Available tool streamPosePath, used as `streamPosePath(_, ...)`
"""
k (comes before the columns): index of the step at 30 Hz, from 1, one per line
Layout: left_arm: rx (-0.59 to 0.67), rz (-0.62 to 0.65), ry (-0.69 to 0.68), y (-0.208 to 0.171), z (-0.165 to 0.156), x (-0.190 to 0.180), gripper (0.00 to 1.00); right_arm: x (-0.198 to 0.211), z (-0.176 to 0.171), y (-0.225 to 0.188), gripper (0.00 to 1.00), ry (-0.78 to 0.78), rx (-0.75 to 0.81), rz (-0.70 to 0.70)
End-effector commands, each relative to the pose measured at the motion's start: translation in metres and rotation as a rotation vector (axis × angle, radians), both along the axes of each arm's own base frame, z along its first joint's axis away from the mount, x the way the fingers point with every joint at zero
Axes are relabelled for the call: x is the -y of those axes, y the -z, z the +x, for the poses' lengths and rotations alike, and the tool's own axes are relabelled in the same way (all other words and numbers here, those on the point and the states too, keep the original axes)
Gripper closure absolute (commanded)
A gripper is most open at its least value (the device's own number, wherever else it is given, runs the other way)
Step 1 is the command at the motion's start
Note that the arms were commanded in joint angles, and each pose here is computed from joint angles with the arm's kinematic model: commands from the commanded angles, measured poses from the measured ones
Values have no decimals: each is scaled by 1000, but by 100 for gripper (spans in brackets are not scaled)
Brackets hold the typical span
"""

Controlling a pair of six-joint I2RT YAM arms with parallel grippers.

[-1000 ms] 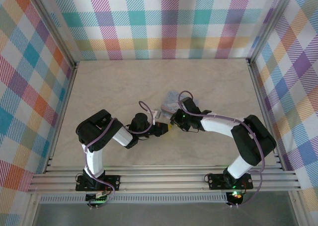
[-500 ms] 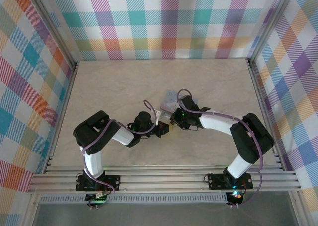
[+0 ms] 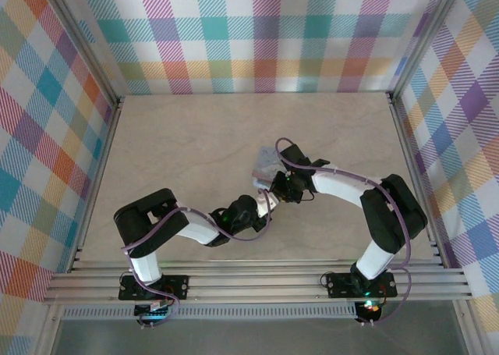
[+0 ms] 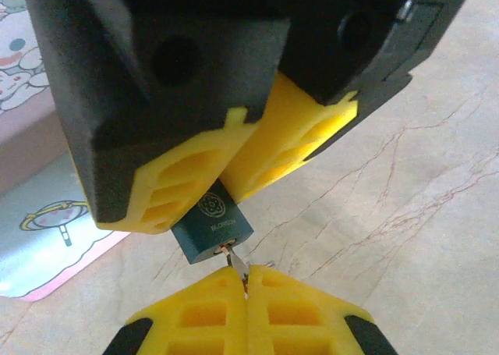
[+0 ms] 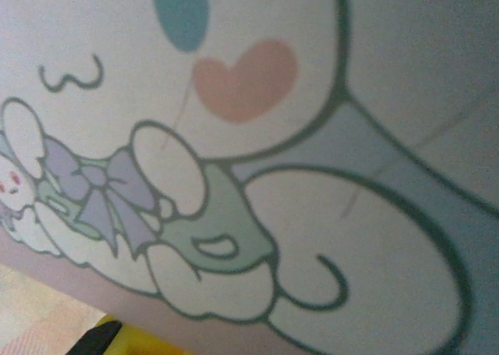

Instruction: Unlock a padlock with a key

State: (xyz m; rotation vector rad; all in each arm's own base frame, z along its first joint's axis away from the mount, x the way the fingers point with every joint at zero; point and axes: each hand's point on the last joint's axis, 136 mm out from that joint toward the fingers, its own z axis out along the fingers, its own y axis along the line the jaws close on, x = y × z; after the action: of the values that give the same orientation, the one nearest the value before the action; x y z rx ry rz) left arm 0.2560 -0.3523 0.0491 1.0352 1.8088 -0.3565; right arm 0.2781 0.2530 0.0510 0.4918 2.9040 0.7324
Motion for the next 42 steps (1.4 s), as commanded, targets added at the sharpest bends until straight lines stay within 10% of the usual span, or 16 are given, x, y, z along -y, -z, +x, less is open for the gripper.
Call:
streamPosePath(1, 44, -42, 27, -18, 2, 12, 100, -28, -34, -11, 98, -93, -139, 125)
streamPosePath(11, -196, -332, -43, -30, 8, 0, 100, -11, -30, -21, 59, -31, -59, 85)
streamPosePath(19, -230, -357, -71, -25, 13, -4, 100, 5, -28, -29, 46, 32, 7, 70)
streamPosePath(42, -146, -246, -41, -29, 7, 2, 100, 1, -7, -30, 57, 90, 77, 95)
